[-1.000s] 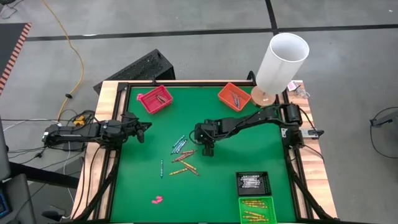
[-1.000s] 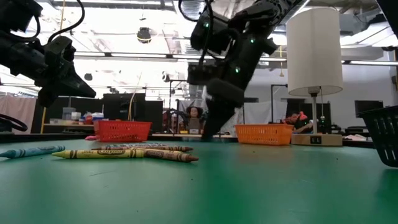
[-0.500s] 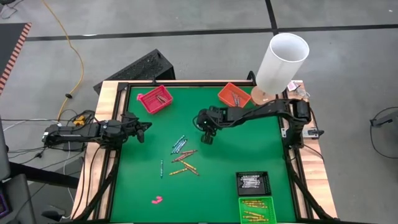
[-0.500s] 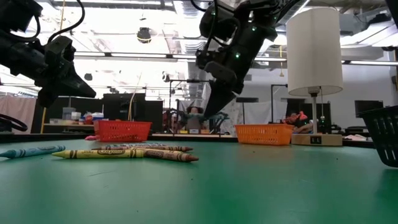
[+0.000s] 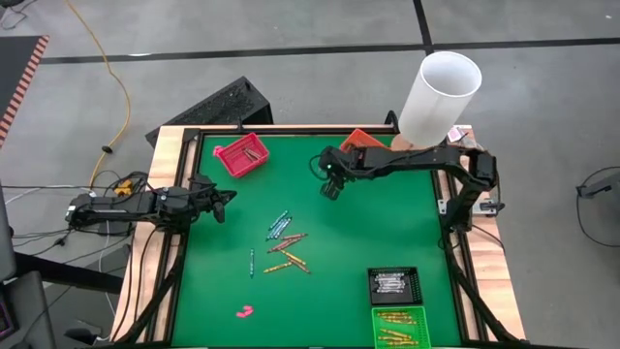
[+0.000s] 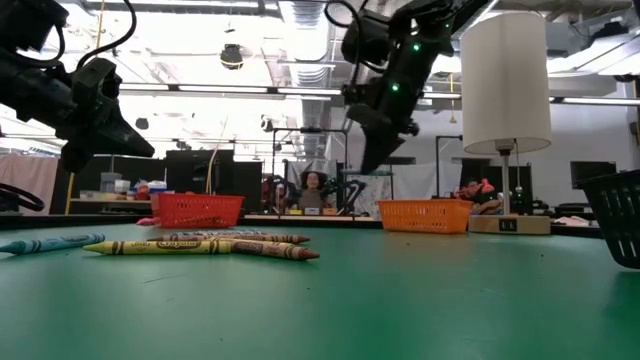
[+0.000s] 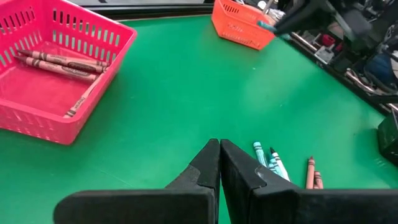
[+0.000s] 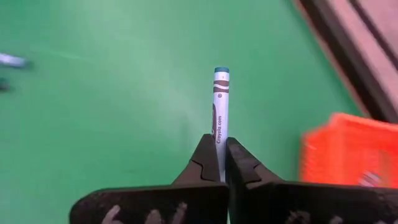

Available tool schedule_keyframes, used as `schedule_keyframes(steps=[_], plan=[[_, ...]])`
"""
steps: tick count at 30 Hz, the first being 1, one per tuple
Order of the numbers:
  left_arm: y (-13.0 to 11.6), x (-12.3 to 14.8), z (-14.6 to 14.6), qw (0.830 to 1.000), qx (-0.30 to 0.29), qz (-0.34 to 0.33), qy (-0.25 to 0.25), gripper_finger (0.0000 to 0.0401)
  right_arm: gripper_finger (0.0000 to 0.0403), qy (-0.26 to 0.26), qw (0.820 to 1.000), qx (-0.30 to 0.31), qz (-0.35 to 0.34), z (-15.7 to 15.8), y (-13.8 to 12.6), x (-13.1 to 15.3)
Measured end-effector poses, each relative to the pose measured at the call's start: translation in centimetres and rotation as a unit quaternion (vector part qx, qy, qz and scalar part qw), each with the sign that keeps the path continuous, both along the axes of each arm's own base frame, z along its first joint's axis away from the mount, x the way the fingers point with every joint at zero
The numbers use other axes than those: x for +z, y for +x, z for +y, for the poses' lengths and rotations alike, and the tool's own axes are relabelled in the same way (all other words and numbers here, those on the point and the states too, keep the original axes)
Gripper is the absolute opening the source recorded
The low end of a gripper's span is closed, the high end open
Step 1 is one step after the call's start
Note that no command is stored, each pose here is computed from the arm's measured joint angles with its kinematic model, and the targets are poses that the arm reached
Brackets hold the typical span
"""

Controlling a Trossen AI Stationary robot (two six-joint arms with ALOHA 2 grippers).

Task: Sort crayons
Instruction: Put the blue crayon into the orange bin

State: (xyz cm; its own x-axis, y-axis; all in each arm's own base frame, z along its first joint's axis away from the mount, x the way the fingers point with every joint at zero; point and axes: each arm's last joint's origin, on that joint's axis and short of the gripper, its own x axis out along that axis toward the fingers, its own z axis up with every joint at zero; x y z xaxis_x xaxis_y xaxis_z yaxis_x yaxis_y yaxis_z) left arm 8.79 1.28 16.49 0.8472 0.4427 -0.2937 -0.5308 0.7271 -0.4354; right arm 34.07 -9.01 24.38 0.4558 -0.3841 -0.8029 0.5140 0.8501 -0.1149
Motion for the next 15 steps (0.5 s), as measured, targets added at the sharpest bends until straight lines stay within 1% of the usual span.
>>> schedule_keyframes(steps=[3, 7, 11, 15], plan=[[0.0, 0.0, 0.0, 1.0, 0.0, 0.0, 0.0, 0.0, 0.0001, -0.019, 0.999, -0.038, 0.03, -0.8, -0.9, 0.1], [0.0, 0.0, 0.0, 1.0, 0.0, 0.0, 0.0, 0.0, 0.0001, -0.025, 0.993, -0.089, 0.078, -1.7, -2.2, -0.4], [0.0, 0.0, 0.0, 1.0, 0.0, 0.0, 0.0, 0.0, 0.0001, -0.037, 0.982, -0.155, 0.099, -2.6, -3.2, -0.5], [0.0, 0.0, 0.0, 1.0, 0.0, 0.0, 0.0, 0.0, 0.0001, -0.036, 0.976, -0.193, 0.099, -3.6, -3.7, -0.6]])
